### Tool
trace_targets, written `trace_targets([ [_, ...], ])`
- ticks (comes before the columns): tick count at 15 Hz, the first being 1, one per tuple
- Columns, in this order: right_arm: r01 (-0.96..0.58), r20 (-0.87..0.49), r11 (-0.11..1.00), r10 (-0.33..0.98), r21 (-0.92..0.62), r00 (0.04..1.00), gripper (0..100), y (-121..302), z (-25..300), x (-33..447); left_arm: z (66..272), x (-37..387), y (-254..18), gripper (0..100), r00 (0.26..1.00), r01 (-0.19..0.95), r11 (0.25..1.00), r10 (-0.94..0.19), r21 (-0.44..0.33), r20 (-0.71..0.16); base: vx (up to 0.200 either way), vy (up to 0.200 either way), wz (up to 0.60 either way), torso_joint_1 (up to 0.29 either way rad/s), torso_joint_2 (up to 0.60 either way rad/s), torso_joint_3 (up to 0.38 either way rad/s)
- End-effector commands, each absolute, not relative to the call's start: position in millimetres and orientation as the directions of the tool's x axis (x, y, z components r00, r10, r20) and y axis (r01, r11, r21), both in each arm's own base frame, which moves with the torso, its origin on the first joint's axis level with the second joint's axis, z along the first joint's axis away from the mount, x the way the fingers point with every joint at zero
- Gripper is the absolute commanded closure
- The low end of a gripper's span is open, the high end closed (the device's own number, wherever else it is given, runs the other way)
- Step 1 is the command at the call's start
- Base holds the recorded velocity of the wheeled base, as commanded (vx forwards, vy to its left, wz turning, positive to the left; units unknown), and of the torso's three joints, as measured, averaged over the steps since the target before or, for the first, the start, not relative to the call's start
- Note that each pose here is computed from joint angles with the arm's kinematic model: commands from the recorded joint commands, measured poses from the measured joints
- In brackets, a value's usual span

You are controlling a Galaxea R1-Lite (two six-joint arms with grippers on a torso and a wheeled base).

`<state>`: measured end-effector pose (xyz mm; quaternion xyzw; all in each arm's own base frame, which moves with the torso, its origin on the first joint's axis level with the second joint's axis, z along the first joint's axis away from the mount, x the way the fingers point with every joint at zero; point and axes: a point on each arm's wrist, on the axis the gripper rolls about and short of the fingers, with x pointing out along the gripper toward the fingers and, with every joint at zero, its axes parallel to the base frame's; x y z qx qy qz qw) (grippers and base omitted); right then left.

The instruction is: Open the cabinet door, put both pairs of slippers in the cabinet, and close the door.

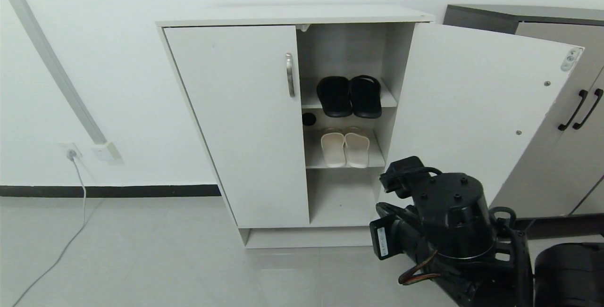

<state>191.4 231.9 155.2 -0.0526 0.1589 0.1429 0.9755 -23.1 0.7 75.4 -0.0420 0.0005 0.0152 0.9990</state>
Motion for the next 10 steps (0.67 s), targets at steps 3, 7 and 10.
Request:
trace_targets([
  [3, -0.294, -0.328, 0.954, 0.259, -0.058, 0.908, 100, 232.0, 153.7, 192.0, 76.0, -23.0, 0.7, 100, 0.999, -0.032, 0.996, 0.032, -0.084, 0.0, 0.0, 0.0, 0.0, 0.051, -0.47, -0.372],
  [7, -0.292, -0.328, 0.955, 0.258, -0.058, 0.909, 100, 231.7, 153.7, 192.4, 76.0, -23.0, 0.7, 100, 0.999, -0.032, 0.996, 0.032, -0.084, 0.0, 0.0, 0.0, 0.0, 0.089, -0.48, -0.35],
  [10, -0.292, -0.329, 0.955, 0.258, -0.059, 0.908, 100, 231.6, 153.3, 192.2, 76.0, -23.0, 0.7, 100, 1.0, -0.031, 0.996, 0.031, -0.084, 0.0, 0.0, 0.0, 0.0, 0.137, -0.46, -0.331],
])
